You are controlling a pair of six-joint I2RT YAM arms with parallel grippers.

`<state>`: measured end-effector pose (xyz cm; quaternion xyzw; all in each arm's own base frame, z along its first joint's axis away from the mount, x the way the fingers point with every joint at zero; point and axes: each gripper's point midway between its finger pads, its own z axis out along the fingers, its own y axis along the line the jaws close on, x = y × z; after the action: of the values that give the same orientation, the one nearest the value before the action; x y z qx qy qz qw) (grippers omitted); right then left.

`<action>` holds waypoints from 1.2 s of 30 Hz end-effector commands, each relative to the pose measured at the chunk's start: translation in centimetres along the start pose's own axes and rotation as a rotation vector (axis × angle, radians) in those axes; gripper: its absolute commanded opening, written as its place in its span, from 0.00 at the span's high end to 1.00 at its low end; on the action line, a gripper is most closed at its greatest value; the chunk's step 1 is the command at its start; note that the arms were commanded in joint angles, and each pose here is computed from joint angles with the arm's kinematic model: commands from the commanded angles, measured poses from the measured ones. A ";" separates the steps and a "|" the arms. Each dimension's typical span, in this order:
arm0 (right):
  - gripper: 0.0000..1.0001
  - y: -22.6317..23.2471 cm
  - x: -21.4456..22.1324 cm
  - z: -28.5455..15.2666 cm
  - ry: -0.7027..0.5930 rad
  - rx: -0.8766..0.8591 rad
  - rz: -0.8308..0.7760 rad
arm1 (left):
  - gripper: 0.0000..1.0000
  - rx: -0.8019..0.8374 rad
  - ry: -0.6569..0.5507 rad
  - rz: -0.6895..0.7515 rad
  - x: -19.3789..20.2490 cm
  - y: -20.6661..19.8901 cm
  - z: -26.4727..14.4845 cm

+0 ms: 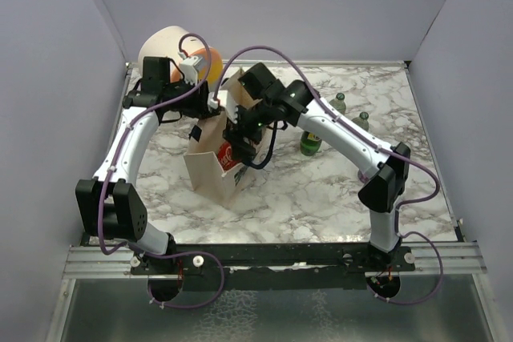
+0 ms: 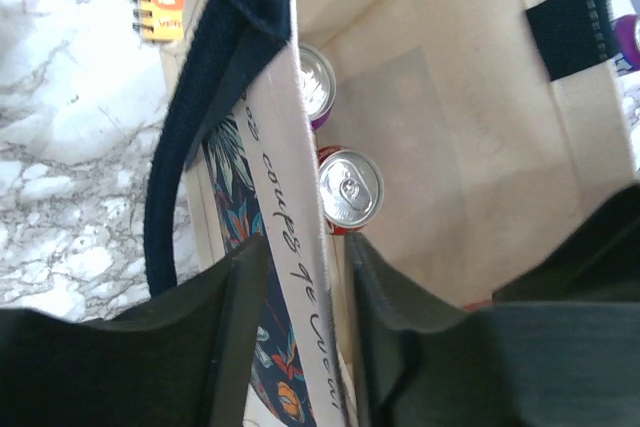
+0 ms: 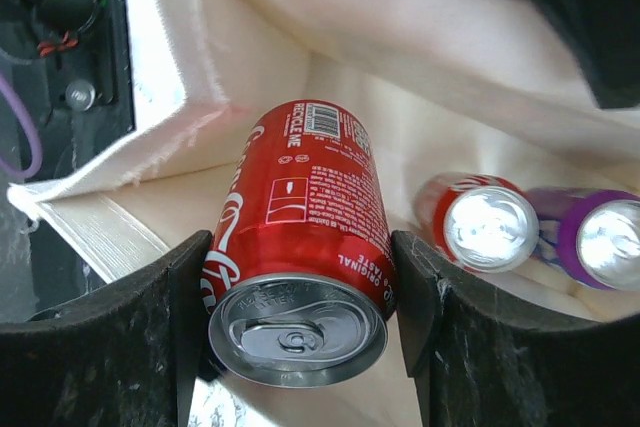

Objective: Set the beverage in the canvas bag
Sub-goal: Place the drink in the canvas bag.

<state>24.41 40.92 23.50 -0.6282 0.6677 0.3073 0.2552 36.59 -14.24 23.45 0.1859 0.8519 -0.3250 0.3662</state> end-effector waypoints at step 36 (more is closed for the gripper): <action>0.99 -11.0 -4.0 -6.4 -0.292 0.146 0.215 | 0.30 0.337 0.296 0.928 8.5 -11.7 -10.4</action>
<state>35.89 37.58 25.75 -0.4774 0.7466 0.3408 0.3139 19.54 -15.52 29.18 0.6160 0.6632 -0.2524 0.3419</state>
